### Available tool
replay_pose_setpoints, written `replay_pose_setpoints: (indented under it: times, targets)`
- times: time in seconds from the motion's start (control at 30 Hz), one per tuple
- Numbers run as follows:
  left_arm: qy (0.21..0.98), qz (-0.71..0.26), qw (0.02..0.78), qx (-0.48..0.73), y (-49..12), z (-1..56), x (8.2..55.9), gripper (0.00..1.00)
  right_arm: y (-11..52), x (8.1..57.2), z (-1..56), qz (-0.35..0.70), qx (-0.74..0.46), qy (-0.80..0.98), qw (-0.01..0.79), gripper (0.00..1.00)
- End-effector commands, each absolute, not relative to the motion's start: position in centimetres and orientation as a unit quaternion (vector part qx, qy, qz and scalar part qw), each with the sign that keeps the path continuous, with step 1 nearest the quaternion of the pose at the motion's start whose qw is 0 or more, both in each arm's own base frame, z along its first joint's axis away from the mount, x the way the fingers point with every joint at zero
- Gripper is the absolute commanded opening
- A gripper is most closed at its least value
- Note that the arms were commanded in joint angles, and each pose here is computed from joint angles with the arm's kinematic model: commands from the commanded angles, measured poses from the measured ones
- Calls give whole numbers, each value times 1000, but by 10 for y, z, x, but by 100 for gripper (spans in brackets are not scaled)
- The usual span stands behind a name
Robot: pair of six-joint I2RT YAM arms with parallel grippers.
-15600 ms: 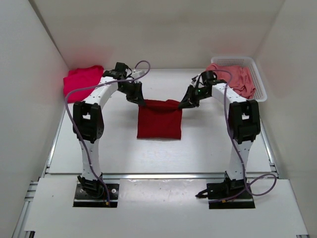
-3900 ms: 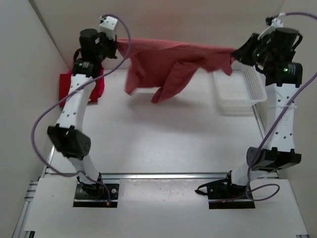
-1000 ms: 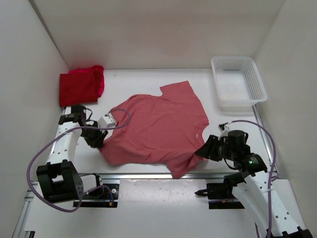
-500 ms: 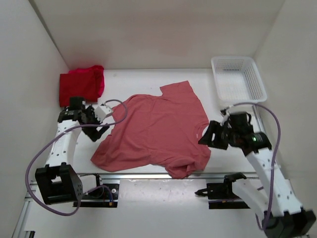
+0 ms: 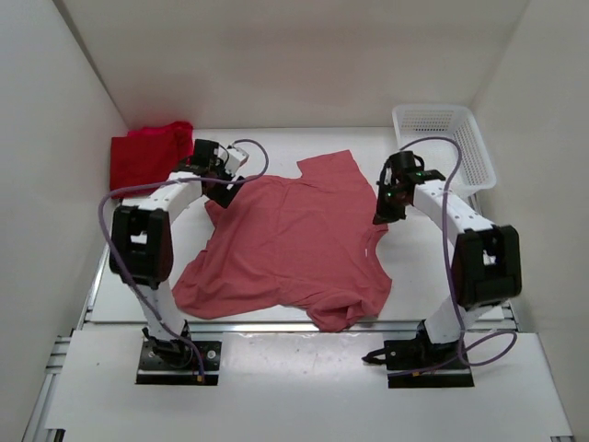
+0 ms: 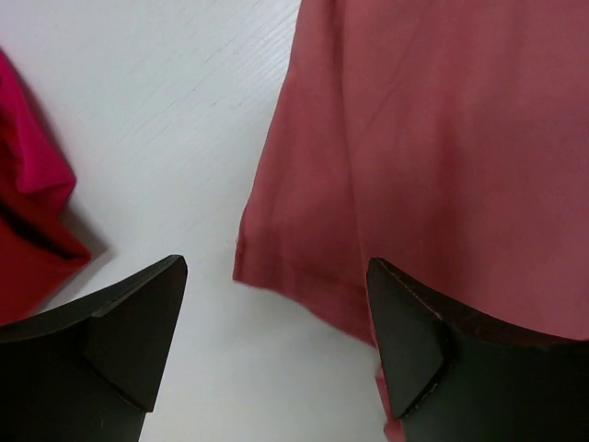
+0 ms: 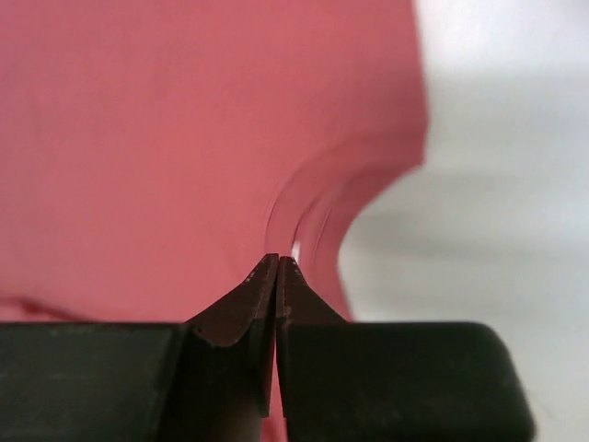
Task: Fold and stack the t-shirts
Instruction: Flatten out the tshirt
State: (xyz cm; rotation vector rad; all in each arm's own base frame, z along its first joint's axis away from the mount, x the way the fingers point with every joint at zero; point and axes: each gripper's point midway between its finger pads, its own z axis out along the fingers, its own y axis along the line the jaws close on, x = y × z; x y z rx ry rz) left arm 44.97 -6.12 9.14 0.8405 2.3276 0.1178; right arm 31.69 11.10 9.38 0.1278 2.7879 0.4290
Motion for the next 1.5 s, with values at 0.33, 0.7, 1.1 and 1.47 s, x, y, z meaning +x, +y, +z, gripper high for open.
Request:
replay_pose_setpoints:
  times: [0.33, 0.7, 1.1, 1.47]
  targets:
    - [917, 156, 261, 258, -7, 29, 503, 79, 101, 373, 36, 69, 33, 988, 135, 0]
    - [889, 248, 318, 217, 31, 68, 588, 86, 74, 410, 14, -10, 33, 994, 108, 0]
    - [868, 228, 389, 207, 15, 138, 628, 95, 83, 492, 88, 17, 18, 977, 212, 0]
    - [870, 88, 360, 325, -19, 172, 451, 96, 107, 367, 159, 51, -35, 967, 248, 32]
